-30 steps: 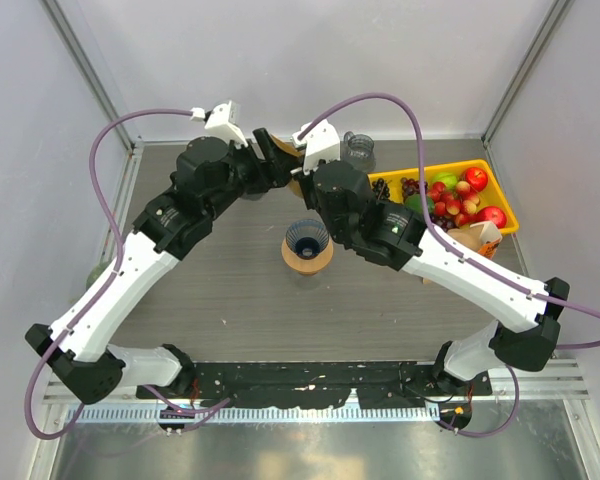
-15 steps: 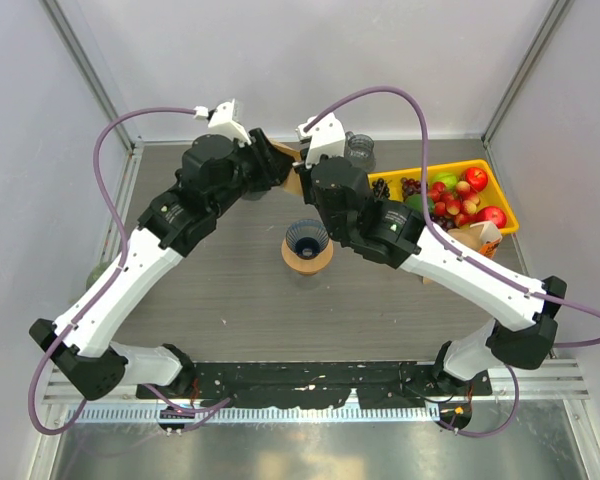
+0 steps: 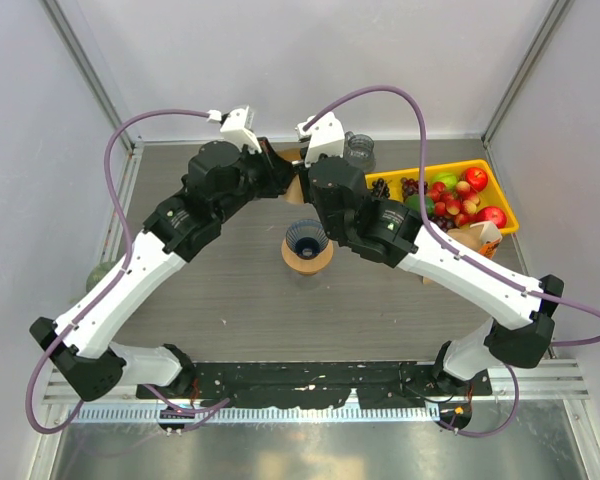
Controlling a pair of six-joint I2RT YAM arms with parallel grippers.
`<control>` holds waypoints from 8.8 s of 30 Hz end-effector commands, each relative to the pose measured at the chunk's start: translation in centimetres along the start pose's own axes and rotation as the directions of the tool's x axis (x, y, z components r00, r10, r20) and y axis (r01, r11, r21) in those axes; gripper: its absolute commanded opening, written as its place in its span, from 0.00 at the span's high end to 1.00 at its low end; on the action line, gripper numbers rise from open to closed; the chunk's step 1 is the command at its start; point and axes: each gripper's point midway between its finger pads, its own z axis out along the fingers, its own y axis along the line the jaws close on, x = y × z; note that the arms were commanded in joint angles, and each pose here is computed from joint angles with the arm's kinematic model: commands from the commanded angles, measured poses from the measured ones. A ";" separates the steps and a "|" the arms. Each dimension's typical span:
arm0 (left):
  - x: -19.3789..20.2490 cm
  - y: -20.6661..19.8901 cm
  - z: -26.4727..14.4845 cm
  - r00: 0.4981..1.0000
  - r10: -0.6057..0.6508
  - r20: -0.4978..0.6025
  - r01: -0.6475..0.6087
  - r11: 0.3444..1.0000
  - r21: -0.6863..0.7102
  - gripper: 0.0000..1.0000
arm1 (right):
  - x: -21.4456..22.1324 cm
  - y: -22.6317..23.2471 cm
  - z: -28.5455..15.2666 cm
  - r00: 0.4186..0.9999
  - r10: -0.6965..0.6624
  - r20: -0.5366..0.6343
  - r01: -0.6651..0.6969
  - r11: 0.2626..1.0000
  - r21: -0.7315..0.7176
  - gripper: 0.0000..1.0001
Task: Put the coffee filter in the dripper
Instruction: Place the coffee filter in the coffee dripper.
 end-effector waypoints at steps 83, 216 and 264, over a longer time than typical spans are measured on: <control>1.9 -0.7 -4.4 0.847 0.508 -0.155 -0.444 0.838 0.316 0.58 | 2.4 2.1 -4.7 0.908 -0.394 0.142 0.416 0.807 -0.419 0.95; 0.7 0.5 -0.5 0.997 0.074 0.012 -0.075 0.986 0.151 0.85 | 2.1 2.5 -0.2 0.984 0.032 -0.173 -0.105 0.895 -0.433 0.95; -1.1 1.2 -9.6 0.988 0.135 0.073 -0.149 0.963 0.226 0.01 | 3.8 -3.7 -3.1 0.953 -0.038 -0.301 -0.103 0.893 -0.439 0.95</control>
